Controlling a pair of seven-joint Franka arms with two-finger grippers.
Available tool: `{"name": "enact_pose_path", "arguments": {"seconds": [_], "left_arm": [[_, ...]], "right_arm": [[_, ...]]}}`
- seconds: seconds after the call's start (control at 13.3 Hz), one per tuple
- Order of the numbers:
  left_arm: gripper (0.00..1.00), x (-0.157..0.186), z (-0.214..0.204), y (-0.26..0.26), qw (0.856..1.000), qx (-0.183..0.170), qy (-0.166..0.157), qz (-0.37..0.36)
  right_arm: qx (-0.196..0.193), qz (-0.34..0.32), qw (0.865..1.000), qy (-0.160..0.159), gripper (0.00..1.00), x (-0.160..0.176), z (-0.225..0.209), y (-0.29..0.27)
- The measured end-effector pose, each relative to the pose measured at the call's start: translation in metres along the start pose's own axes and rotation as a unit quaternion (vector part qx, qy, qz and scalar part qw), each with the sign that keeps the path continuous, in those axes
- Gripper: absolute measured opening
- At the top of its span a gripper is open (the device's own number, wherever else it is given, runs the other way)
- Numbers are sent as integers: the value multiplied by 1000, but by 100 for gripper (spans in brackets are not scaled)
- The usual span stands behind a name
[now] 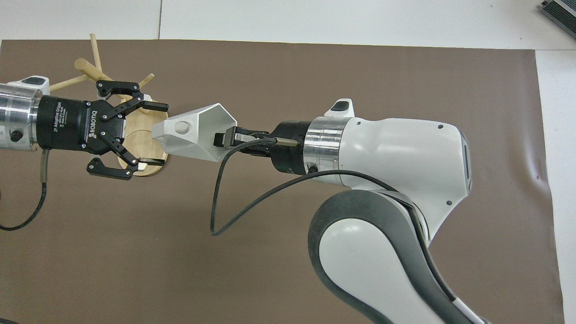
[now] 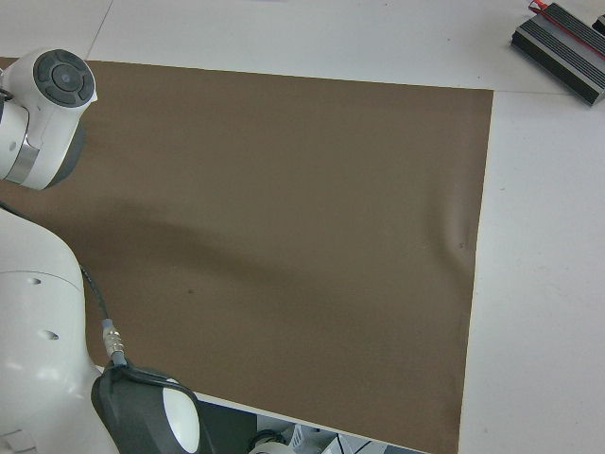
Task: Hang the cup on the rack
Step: 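Carry the cup to the left gripper and grasp it there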
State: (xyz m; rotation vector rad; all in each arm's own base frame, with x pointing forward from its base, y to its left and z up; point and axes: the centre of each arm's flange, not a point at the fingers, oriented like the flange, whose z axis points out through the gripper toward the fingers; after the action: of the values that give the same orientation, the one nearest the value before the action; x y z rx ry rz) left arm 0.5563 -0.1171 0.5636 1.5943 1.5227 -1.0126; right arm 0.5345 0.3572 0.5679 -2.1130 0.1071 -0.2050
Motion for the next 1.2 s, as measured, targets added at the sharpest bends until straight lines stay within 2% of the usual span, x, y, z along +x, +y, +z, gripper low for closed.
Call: {"name": "enact_pose_path", "arguments": {"seconds": [0.53,0.6,0.68,0.75,1.2], "left_arm": [[100,-7,12,-1,1000,5,-1,1],[90,-7,12,-1,1000,5,-1,1],[74,-7,13,-1,1000,3,0,2],[70,-7,13,0,1000,3,0,4],[70,-7,13,0,1000,3,0,7]], "right_arm": [[0,0,1000,0,6,0,0,0],[0,0,1000,0,6,0,0,0],[0,0,1000,-1,6,0,0,0],[0,0,1000,0,6,0,0,1],[0,0,1000,-1,6,0,0,1]]}}
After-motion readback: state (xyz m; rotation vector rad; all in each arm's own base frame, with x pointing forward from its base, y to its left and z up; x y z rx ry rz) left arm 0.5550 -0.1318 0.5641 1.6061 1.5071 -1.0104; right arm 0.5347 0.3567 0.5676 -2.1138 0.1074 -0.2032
